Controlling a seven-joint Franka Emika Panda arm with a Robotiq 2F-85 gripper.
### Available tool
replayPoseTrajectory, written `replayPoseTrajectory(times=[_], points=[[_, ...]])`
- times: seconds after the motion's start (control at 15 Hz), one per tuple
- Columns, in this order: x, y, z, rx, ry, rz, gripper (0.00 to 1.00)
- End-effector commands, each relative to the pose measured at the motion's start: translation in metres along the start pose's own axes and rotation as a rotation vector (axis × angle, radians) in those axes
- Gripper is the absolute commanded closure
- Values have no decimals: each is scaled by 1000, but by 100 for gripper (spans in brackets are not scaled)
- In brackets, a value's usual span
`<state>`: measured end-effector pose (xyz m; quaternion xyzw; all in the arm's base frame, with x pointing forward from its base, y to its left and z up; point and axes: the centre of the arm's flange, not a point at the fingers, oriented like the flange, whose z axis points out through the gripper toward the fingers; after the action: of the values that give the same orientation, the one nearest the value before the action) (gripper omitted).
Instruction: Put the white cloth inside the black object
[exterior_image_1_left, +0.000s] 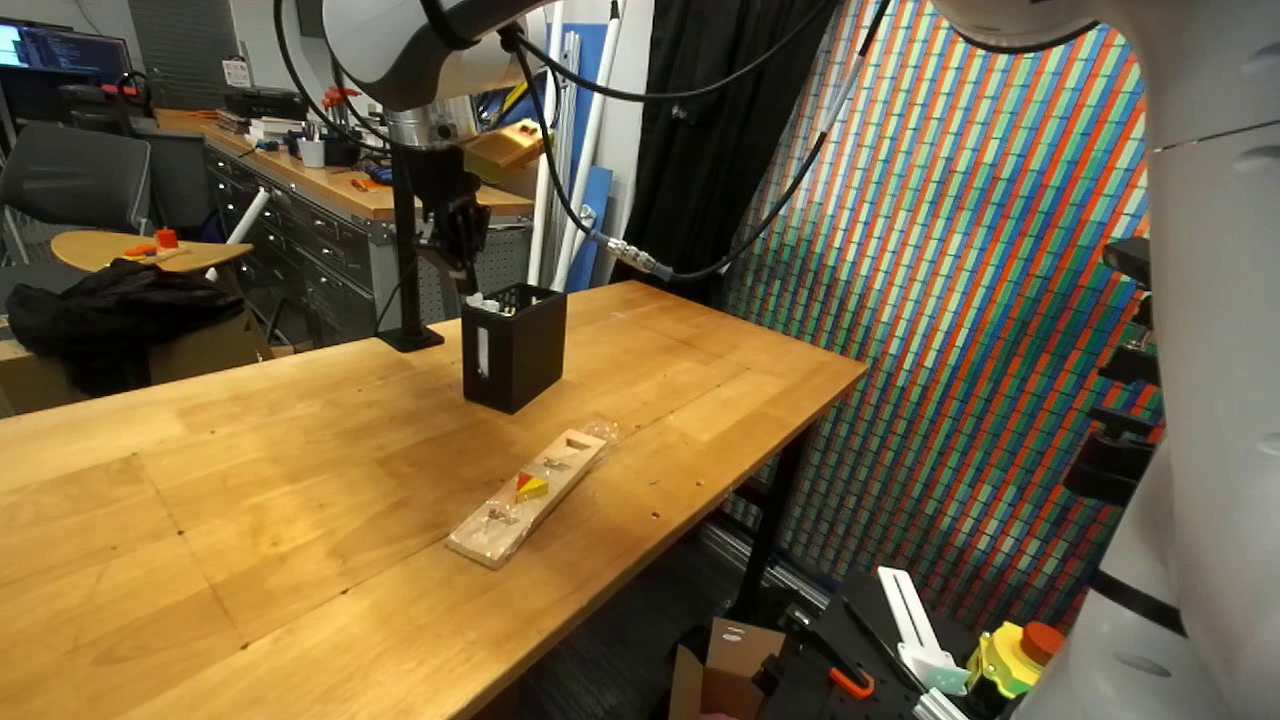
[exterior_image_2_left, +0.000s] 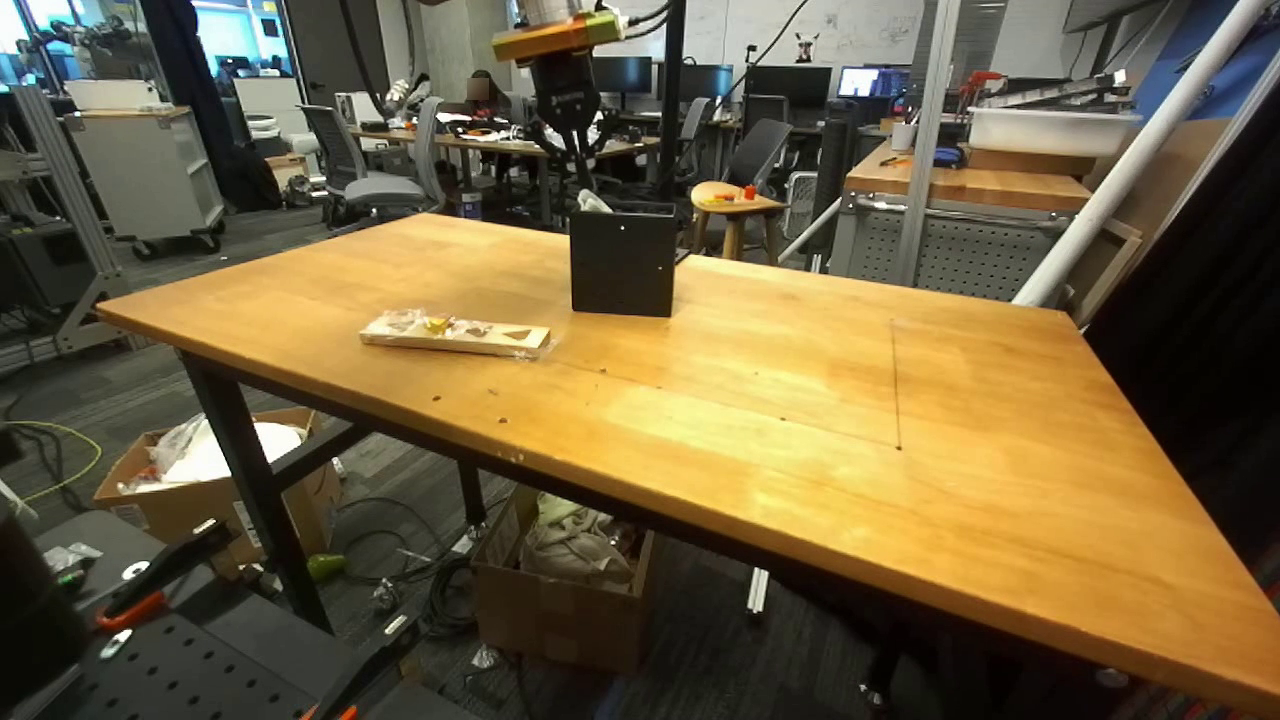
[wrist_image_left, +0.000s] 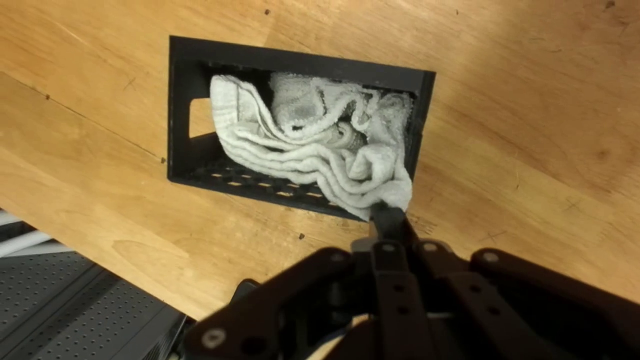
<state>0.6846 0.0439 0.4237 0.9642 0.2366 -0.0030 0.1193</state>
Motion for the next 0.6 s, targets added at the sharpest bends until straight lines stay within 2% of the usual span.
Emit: replayPoseTrajectory(times=[0.0, 0.53], points=[[-10, 10, -2, 7, 10, 20, 100], [-16, 17, 4, 24, -3, 33, 100]])
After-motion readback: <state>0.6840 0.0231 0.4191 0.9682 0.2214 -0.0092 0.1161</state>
